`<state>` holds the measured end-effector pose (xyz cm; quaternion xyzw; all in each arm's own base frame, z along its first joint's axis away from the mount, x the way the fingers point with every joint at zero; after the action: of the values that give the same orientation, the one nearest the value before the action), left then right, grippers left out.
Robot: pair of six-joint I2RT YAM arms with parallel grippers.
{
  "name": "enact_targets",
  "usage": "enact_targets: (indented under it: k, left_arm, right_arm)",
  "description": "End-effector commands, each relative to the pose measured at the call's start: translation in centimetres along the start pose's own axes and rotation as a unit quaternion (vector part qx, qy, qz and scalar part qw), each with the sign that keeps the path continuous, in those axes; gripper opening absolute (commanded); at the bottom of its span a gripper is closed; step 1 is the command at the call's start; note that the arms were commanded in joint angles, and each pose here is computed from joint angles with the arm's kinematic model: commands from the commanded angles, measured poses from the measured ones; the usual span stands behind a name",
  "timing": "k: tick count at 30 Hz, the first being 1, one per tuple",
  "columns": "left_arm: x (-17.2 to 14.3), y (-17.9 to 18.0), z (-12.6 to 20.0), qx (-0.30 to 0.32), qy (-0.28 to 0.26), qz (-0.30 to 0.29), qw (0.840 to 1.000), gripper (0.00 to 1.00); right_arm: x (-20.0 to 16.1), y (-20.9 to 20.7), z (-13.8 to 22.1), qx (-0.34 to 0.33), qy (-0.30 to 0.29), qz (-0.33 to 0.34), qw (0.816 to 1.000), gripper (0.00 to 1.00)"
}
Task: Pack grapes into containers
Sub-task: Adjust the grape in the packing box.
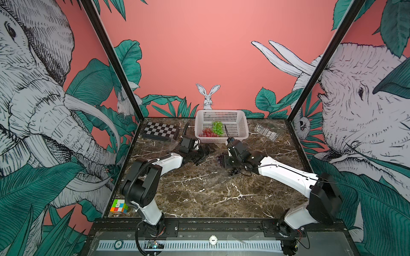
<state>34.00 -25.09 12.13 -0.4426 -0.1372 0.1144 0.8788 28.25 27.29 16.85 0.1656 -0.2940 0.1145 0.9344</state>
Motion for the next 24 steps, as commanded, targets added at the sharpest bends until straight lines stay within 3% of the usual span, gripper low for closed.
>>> enact_targets:
  k: [1, 24]
  left_arm:
    - [0.2, -0.1, -0.2, -0.009, -0.001, 0.000, 1.000, 1.00]
    - [0.1, 1.3, -0.8, 0.002, 0.000, 0.006, 1.000, 1.00]
  right_arm:
    - [-0.8, 0.5, -0.5, -0.013, 0.015, 0.006, 1.000, 0.49]
    - [-2.0, 2.0, -4.0, -0.050, 0.037, 0.026, 0.998, 0.39]
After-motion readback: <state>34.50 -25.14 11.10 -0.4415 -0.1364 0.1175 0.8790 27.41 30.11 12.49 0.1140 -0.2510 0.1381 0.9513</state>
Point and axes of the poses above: each gripper's point midway between its finger pads, its own z axis back along the fingers, its own y axis along the line the jaws close on, x = y × z, the point moved 3 cm from there along z, back along the fingers
